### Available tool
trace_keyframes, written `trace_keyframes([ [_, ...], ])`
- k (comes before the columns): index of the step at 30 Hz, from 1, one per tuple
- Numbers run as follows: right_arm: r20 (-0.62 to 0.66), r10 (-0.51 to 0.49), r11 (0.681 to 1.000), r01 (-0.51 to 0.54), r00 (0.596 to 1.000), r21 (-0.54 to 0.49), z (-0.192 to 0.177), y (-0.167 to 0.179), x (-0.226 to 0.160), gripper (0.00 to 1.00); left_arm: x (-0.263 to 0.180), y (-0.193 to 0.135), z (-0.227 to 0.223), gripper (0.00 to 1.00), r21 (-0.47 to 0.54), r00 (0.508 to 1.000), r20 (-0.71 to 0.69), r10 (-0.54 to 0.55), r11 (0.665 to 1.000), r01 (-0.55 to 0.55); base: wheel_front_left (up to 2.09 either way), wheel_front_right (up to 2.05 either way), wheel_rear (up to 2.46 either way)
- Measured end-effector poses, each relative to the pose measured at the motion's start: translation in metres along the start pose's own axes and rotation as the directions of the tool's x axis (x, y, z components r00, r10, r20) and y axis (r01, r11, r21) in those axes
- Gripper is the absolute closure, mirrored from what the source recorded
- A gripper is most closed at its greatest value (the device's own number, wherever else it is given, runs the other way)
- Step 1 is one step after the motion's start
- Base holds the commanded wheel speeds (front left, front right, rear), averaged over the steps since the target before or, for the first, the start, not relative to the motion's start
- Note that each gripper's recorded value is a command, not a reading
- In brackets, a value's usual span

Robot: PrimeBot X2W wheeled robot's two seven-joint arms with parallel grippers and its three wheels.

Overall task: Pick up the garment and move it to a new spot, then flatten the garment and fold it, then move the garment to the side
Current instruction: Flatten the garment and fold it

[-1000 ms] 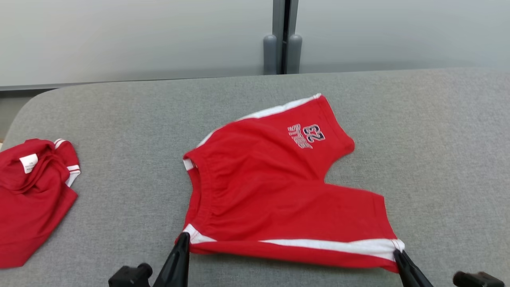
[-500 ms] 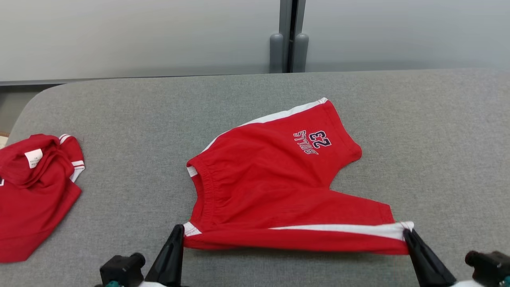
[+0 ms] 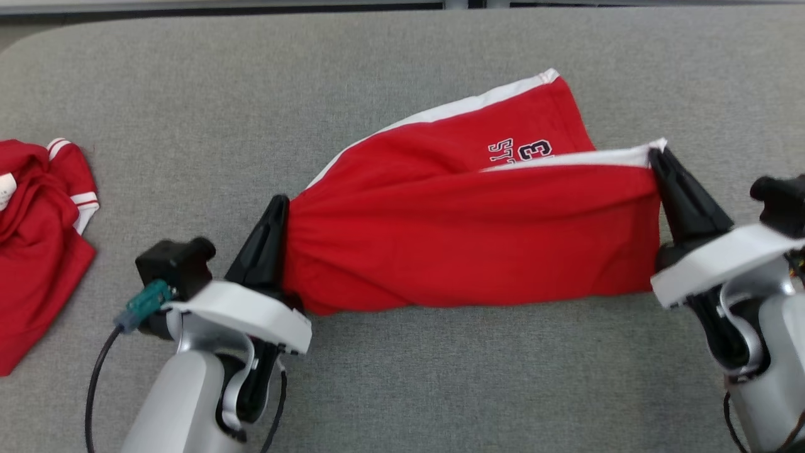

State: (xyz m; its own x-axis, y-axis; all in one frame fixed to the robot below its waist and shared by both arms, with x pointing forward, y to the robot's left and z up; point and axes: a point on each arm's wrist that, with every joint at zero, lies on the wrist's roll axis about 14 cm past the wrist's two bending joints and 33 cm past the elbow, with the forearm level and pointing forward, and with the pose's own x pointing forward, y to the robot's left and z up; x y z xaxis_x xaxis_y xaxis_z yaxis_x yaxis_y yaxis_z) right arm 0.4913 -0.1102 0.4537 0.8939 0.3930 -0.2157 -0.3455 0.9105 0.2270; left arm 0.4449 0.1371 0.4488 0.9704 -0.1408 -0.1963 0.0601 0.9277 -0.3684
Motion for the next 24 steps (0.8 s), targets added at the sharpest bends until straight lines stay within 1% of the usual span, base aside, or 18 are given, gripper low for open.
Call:
trace_keyframes([
  [1, -0.004, 0.002, 1.000, -0.002, 1.000, 0.000, 0.000, -0.003, 0.011, 1.00, 0.009, 0.002, -0.001, 1.00, 0.011, 1.000, -0.004, -0.001, 1.000, 0.001, 0.00, 0.00, 0.00],
  [2, -0.004, 0.002, 1.000, -0.002, 1.000, 0.000, 0.000, -0.003, 0.011, 1.00, 0.009, 0.002, -0.001, 1.00, 0.011, 1.000, -0.004, -0.001, 1.000, 0.001, 0.00, 0.00, 0.00],
  [10, -0.032, 0.054, 0.998, -0.053, 0.998, 0.031, -0.006, -0.005, 0.088, 1.00, 0.058, 0.021, -0.011, 1.00, 0.042, 0.999, -0.039, 0.003, 0.999, -0.002, 0.00, 0.00, 0.00],
  [16, -0.068, 0.077, 0.996, -0.074, 0.995, 0.045, -0.024, -0.001, 0.119, 0.99, 0.076, 0.037, -0.026, 1.00, 0.047, 0.996, -0.079, 0.032, 0.998, -0.028, 0.00, 0.00, 0.00],
  [17, -0.063, 0.079, 0.996, -0.076, 0.995, 0.042, -0.025, -0.001, 0.122, 0.87, 0.077, 0.037, -0.029, 0.79, 0.046, 0.996, -0.087, 0.026, 0.999, -0.022, 0.00, 0.00, 0.00],
  [18, -0.064, 0.082, 0.996, -0.080, 0.995, 0.035, -0.026, 0.000, 0.123, 0.22, 0.077, 0.037, -0.031, 0.52, 0.046, 0.995, -0.095, 0.027, 0.999, -0.023, 0.00, 0.00, 0.00],
  [19, -0.051, 0.085, 0.996, -0.084, 0.995, 0.035, -0.025, 0.001, 0.124, 0.00, 0.077, 0.037, -0.033, 0.00, 0.042, 0.995, -0.096, 0.024, 0.999, -0.020, 0.00, 0.00, 0.00],
  [22, 0.010, 0.103, 0.994, -0.103, 0.995, 0.020, -0.017, 0.008, 0.123, 0.00, 0.075, 0.037, -0.033, 0.00, 0.026, 0.996, -0.080, 0.028, 0.999, -0.026, 0.00, 0.00, 0.00],
  [24, 0.052, 0.116, 0.993, -0.116, 0.992, 0.000, -0.010, 0.012, 0.120, 0.00, 0.073, 0.036, -0.026, 0.00, 0.020, 0.999, -0.042, 0.028, 0.999, -0.027, 0.00, 0.00, 0.00],
])
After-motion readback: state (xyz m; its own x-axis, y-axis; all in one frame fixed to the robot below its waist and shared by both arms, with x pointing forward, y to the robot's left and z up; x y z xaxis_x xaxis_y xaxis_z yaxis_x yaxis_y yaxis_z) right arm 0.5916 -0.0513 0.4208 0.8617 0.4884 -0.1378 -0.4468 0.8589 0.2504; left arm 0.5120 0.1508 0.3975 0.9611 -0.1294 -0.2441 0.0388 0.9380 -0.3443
